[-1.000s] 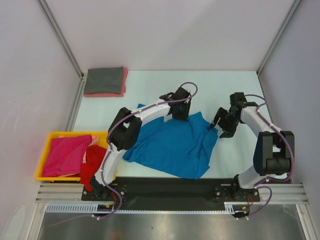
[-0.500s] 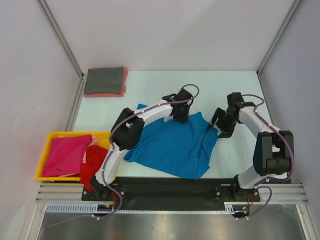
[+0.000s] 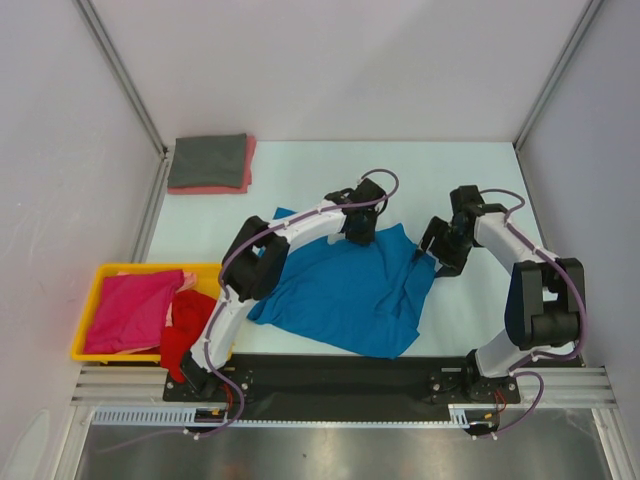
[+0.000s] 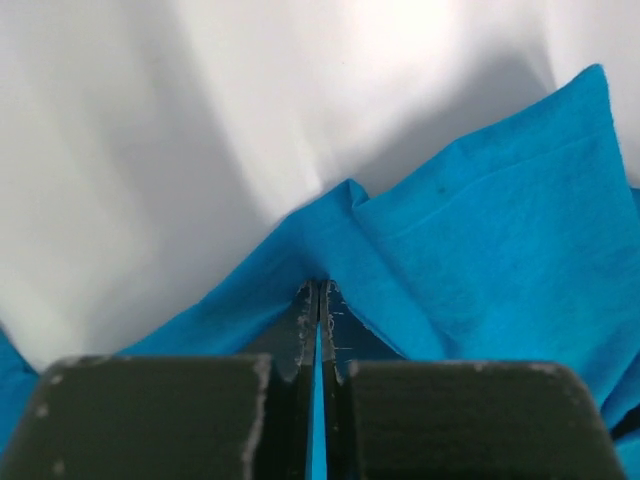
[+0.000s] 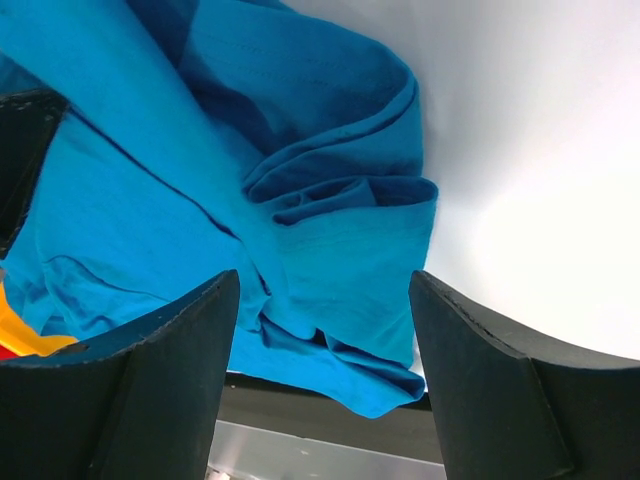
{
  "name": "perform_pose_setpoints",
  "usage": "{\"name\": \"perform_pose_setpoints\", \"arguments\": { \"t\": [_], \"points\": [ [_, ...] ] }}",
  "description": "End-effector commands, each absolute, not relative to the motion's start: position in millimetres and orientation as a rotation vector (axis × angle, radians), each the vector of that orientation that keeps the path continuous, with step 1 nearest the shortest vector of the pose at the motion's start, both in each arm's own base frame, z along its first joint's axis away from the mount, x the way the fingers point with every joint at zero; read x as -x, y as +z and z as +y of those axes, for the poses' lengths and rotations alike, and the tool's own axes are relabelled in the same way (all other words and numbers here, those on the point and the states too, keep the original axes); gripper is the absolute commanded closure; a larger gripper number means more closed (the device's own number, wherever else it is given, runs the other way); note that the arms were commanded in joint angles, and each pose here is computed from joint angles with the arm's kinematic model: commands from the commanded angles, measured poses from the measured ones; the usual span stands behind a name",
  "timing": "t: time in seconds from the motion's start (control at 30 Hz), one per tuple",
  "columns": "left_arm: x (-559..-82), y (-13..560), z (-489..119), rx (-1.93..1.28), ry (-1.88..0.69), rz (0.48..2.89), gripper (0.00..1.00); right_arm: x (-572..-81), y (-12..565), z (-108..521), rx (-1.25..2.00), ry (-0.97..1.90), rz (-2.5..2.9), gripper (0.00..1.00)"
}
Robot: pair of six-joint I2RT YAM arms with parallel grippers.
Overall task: Fold and stack the t-shirts
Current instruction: Flatten the tshirt out
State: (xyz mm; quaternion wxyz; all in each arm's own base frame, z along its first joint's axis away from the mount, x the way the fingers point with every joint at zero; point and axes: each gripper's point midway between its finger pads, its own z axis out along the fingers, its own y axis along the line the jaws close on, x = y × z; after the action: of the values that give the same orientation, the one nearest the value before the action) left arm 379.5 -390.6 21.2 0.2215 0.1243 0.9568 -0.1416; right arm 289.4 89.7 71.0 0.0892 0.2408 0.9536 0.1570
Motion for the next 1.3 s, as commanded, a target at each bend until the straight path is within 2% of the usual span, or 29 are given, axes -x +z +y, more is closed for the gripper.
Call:
{"name": "perform_pose_setpoints", "arguments": {
  "t": [0.0, 0.13, 0.3, 0.5, 0.63, 0.73, 0.77, 0.97, 1.1, 1.2, 1.27],
  "points": [
    [-379.8, 41.9, -378.0, -0.334, -0.312, 2.605, 1.0, -293.9, 66.4, 89.9, -0.72, 0.435, 2.837, 0.25],
    [-378.1, 86.2, -361.8, -0.304, -0.299, 2.519, 1.0, -299.7, 68.4, 90.8, -0.705, 0.392, 2.818, 0.24],
    [-352.3, 160.2, -332.6, -0.293, -0.372, 2.404, 1.0, -303.3, 66.4, 94.5, -0.699, 0.351, 2.826, 0.25],
    [-318.1, 174.5, -303.9, -0.301, -0.42, 2.401, 1.0, -306.0, 57.2, 84.7, -0.677, 0.261, 2.832, 0.31],
    [-310.3, 152.6, -310.2, -0.319, -0.497, 2.449, 1.0, -310.7, 53.5, 85.7, -0.642, 0.27, 2.839, 0.45],
    [-306.8, 152.5, -303.7, -0.289, -0.488, 2.445, 1.0, -311.0, 48.7, 82.2, -0.661, 0.275, 2.854, 0.64],
    [-303.6, 150.7, -298.4, -0.273, -0.481, 2.444, 1.0, -310.8, 48.8, 82.3, -0.667, 0.282, 2.857, 0.77],
    [-278.6, 173.1, -247.1, -0.185, -0.392, 2.4, 1.0, -289.8, 58.1, 63.8, -0.692, 0.203, 2.859, 0.84],
    [-252.4, 203.8, -205.9, -0.061, -0.404, 2.322, 1.0, -263.4, 74.4, 38.1, -0.664, 0.049, 2.827, 1.0],
    [-234.5, 230.0, -174.1, 0.064, -0.424, 2.238, 1.0, -247.8, 69.7, 36.4, -0.674, 0.091, 2.83, 1.0],
    [-226.6, 248.4, -154.8, 0.146, -0.422, 2.182, 1.0, -245.6, 72.0, 52.5, -0.638, 0.238, 2.825, 1.0]
  ]
}}
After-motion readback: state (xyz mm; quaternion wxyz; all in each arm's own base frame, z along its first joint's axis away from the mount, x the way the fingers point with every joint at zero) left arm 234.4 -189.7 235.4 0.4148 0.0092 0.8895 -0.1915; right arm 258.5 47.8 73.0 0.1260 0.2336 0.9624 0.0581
